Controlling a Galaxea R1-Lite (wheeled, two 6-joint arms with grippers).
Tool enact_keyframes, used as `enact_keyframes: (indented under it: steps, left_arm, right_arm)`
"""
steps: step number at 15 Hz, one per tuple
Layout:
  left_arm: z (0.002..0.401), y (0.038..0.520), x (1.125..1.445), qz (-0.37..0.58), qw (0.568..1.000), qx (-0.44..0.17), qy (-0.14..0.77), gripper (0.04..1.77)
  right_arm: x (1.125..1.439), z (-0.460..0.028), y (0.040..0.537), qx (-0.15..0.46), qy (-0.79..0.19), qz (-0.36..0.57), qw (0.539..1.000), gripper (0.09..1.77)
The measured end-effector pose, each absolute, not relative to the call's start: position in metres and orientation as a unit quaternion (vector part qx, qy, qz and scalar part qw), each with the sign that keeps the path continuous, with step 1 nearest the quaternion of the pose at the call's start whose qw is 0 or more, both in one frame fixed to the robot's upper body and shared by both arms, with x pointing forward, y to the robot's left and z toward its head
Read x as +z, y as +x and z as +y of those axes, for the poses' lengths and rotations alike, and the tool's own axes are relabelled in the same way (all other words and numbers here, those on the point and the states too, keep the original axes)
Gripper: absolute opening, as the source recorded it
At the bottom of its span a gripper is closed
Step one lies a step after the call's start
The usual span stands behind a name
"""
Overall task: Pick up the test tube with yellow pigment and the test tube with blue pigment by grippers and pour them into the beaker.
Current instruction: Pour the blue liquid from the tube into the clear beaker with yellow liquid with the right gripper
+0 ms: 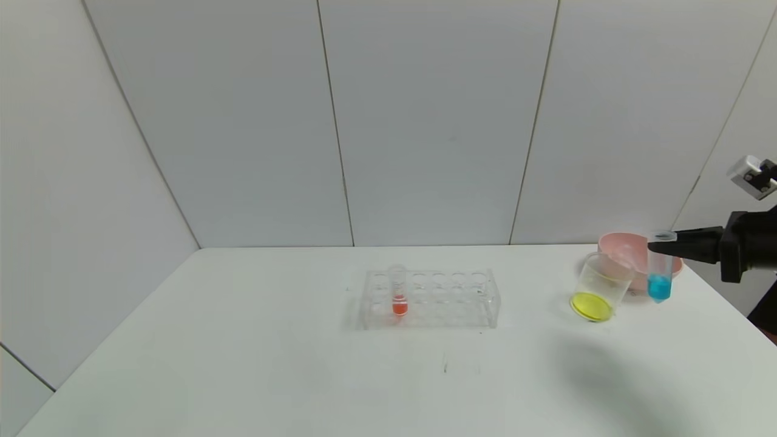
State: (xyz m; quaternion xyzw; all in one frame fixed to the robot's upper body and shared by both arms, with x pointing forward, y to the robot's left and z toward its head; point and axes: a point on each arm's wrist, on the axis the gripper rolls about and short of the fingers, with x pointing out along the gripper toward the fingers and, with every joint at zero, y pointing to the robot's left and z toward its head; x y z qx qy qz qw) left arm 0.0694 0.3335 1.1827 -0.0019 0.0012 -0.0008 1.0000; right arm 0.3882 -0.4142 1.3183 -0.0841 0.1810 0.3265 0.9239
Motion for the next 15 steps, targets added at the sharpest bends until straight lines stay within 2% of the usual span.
enact_keyframes:
  steps: [5, 13, 15]
  left_arm:
    - [0.334, 0.069, 1.183, 0.001, 1.0, -0.001, -0.002, 1.76]
    - [0.334, 0.069, 1.183, 0.001, 1.0, -0.001, -0.002, 1.76]
    - [0.334, 0.069, 1.183, 0.001, 1.0, -0.001, -0.002, 1.76]
  right_arm:
    - [1.349, -0.418, 0.412, 0.314, -0.128, 0.23, 0.912, 0.5]
    - [1.359, -0.415, 0.458, 0.289, -0.173, 0.3, 0.893, 0.5]
    - [1.358, -0.412, 0.465, 0.277, -0.215, 0.32, 0.88, 0.5]
